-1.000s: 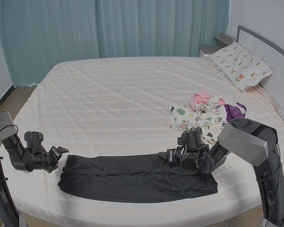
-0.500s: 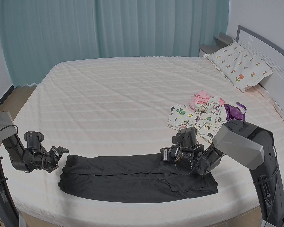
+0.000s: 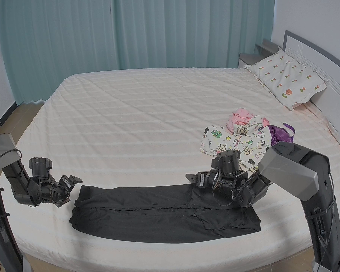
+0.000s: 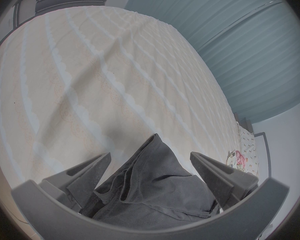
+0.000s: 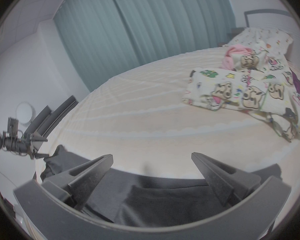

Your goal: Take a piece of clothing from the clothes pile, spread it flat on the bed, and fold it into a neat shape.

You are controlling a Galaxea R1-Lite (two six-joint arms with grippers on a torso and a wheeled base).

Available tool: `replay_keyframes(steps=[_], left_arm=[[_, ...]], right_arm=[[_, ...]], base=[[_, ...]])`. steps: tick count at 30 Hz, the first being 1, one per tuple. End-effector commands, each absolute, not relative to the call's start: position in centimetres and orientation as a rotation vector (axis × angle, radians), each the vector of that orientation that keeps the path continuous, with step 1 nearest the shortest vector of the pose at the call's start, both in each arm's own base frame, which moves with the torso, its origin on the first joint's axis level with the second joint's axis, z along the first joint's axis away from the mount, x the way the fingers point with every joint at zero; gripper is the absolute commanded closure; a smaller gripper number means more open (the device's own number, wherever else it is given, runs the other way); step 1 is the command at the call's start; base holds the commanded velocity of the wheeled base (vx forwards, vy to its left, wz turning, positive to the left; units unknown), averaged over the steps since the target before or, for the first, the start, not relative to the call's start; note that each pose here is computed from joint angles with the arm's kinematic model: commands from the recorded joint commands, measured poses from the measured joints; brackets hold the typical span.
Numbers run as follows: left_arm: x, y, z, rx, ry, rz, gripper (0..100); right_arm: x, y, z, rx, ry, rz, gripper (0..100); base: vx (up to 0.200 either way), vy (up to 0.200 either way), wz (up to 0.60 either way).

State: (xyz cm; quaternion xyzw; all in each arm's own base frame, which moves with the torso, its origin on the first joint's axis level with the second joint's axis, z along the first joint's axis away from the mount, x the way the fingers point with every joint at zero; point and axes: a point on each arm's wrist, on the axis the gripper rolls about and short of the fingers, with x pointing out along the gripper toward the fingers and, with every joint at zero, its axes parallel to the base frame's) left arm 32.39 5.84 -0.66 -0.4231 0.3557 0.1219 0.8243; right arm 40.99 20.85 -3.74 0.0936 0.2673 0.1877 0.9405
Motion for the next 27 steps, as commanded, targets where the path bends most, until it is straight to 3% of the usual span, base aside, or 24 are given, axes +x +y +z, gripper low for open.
replay_keyframes(steps=[1, 8, 20, 21, 27], left_arm=[[32.4, 5.8, -0.7, -0.9, 0.757, 0.26, 0], [32.4, 5.8, -0.7, -0.9, 0.757, 0.26, 0], [32.4, 5.8, -0.7, -0.9, 0.757, 0.26, 0], [32.4, 5.9, -0.7, -0.9, 0.756, 0.261, 0], [32.4, 5.8, -0.7, -0.9, 0.757, 0.26, 0]], right_arm=[[41.1, 18.6, -2.4, 0.247, 0.553, 0.329, 0], [41.2, 15.2, -3.2, 0.276, 0.589, 0.251, 0], [40.6, 14.4, -4.2, 0.303, 0.639, 0.229, 0], [40.4, 14.4, -4.3, 0.302, 0.647, 0.228, 100], [40.2, 14.1, -4.4, 0.304, 0.657, 0.226, 100]], base=[[0.0, 0.0, 0.0], [0.0, 0.0, 0.0], [0.0, 0.0, 0.0], [0.0, 0.0, 0.0], [0.0, 0.0, 0.0]])
